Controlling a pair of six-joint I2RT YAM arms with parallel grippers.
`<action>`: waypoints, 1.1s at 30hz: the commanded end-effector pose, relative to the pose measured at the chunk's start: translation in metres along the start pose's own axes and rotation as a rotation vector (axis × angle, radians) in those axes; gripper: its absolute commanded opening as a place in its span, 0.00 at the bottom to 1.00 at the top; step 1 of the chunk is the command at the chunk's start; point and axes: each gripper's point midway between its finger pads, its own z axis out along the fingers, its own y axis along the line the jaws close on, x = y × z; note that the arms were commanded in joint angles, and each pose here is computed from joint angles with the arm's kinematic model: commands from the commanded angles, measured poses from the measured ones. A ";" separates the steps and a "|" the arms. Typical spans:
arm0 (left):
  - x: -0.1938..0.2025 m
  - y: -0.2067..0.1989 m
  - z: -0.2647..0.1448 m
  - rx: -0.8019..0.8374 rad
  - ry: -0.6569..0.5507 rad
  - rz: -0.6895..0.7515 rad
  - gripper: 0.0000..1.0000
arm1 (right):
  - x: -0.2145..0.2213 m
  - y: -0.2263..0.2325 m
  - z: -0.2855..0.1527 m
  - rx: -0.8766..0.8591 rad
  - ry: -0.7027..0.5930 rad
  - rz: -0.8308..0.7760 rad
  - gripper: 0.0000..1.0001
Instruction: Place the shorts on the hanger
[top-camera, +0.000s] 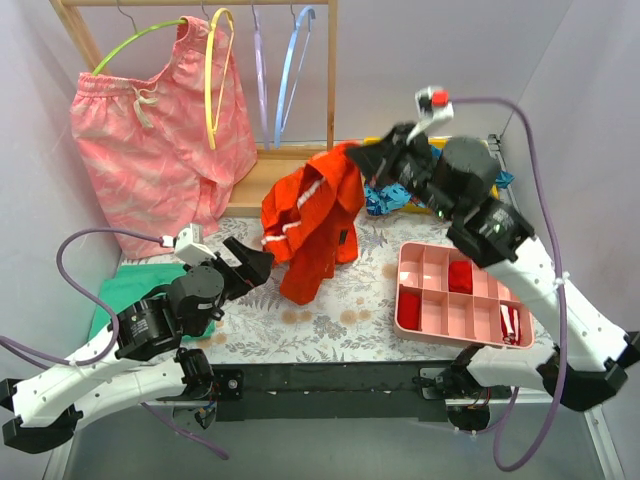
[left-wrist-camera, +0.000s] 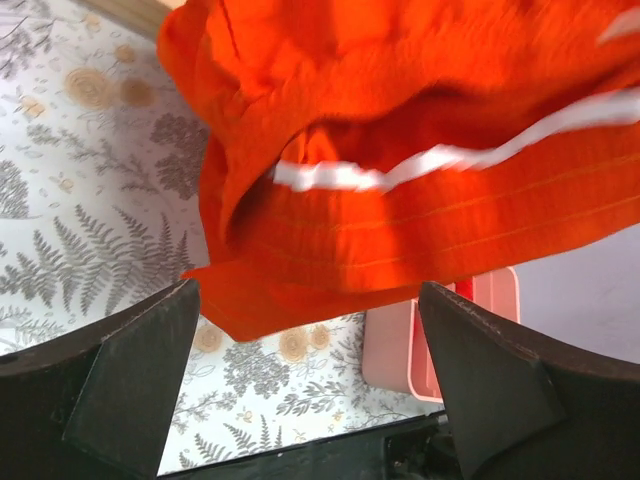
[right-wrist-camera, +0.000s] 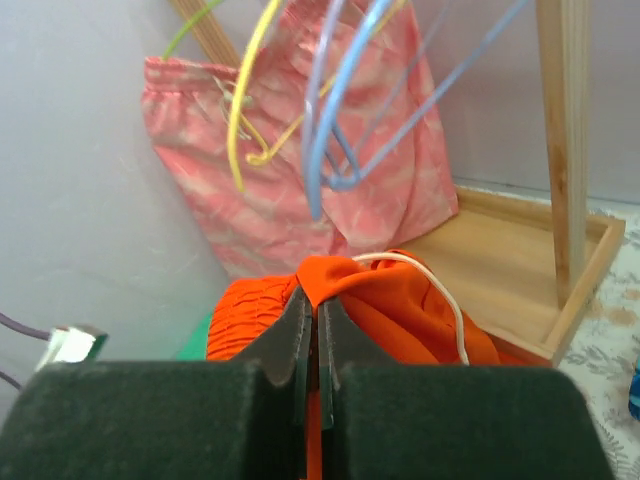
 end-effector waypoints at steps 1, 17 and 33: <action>0.012 0.029 0.005 -0.093 -0.006 -0.015 0.90 | 0.070 -0.050 -0.036 0.119 0.057 0.037 0.01; 0.123 0.088 0.059 -0.247 0.174 0.058 0.43 | 0.239 -0.149 -0.123 0.366 0.504 -0.063 0.66; 0.149 0.112 0.117 -0.211 0.264 0.131 0.37 | 0.262 -0.110 -0.124 0.152 0.650 -0.260 0.63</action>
